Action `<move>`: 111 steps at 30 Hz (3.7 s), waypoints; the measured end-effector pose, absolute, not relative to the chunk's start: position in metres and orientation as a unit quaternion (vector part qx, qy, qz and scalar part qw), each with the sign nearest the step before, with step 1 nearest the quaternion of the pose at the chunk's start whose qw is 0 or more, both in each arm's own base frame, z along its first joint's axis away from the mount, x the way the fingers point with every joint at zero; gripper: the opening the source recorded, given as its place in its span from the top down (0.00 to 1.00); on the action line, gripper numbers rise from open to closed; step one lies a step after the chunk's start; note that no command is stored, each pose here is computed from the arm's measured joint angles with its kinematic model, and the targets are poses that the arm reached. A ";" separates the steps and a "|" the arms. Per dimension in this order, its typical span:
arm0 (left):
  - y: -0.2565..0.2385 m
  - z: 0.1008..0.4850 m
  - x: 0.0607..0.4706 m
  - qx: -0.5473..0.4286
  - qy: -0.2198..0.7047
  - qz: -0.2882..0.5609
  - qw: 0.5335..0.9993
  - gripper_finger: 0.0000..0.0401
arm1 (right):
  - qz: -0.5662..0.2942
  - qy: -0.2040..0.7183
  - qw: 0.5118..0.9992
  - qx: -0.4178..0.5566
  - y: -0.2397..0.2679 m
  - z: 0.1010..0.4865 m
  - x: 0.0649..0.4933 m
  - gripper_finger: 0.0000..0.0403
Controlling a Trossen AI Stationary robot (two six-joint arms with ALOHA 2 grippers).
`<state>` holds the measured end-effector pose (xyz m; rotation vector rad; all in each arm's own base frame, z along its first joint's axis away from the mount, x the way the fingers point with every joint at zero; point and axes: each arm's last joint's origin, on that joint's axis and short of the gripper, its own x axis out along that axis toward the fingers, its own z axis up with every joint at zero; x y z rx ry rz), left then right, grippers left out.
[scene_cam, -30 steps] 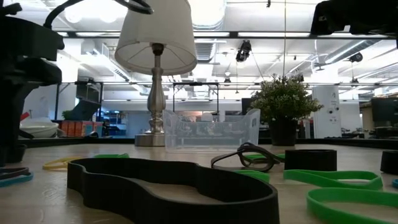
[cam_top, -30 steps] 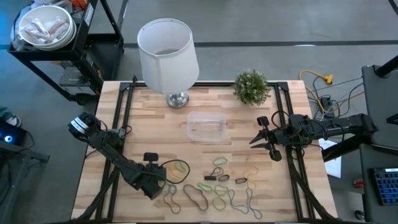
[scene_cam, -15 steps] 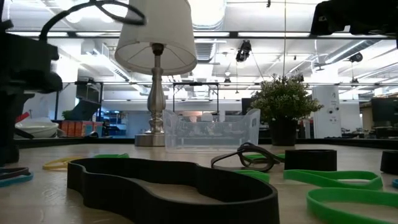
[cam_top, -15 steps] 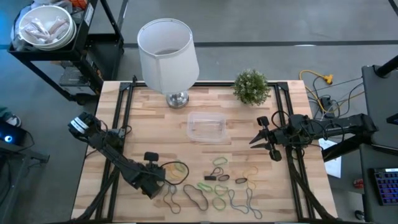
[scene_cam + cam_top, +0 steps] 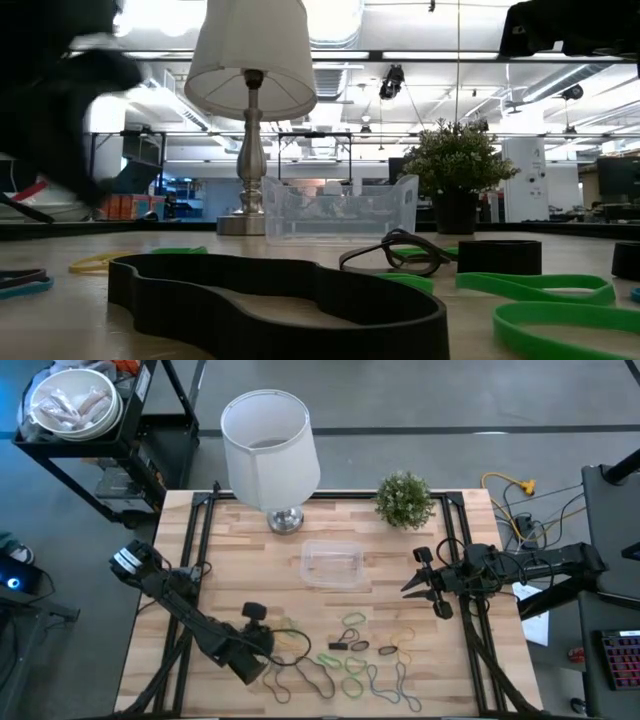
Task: Pick and place rubber bands into bin
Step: Put the black rubber band into the transparent bin
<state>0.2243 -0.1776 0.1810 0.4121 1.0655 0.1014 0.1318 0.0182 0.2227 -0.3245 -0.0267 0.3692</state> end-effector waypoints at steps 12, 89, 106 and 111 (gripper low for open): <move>-0.121 0.209 0.295 0.327 0.373 0.167 0.852 1.00 | 0.182 -0.014 0.970 -0.161 0.018 0.223 0.132 0.83; -0.161 0.234 0.226 0.297 0.331 0.051 0.894 0.72 | 0.096 0.473 0.866 -0.133 0.152 0.162 0.272 0.83; -0.161 0.234 0.226 0.288 0.324 0.063 0.899 0.72 | 0.082 0.476 0.864 -0.139 0.160 0.140 0.281 0.83; -0.161 0.233 0.225 0.288 0.326 0.063 0.898 0.72 | 0.079 0.479 0.864 -0.131 0.158 0.138 0.282 0.83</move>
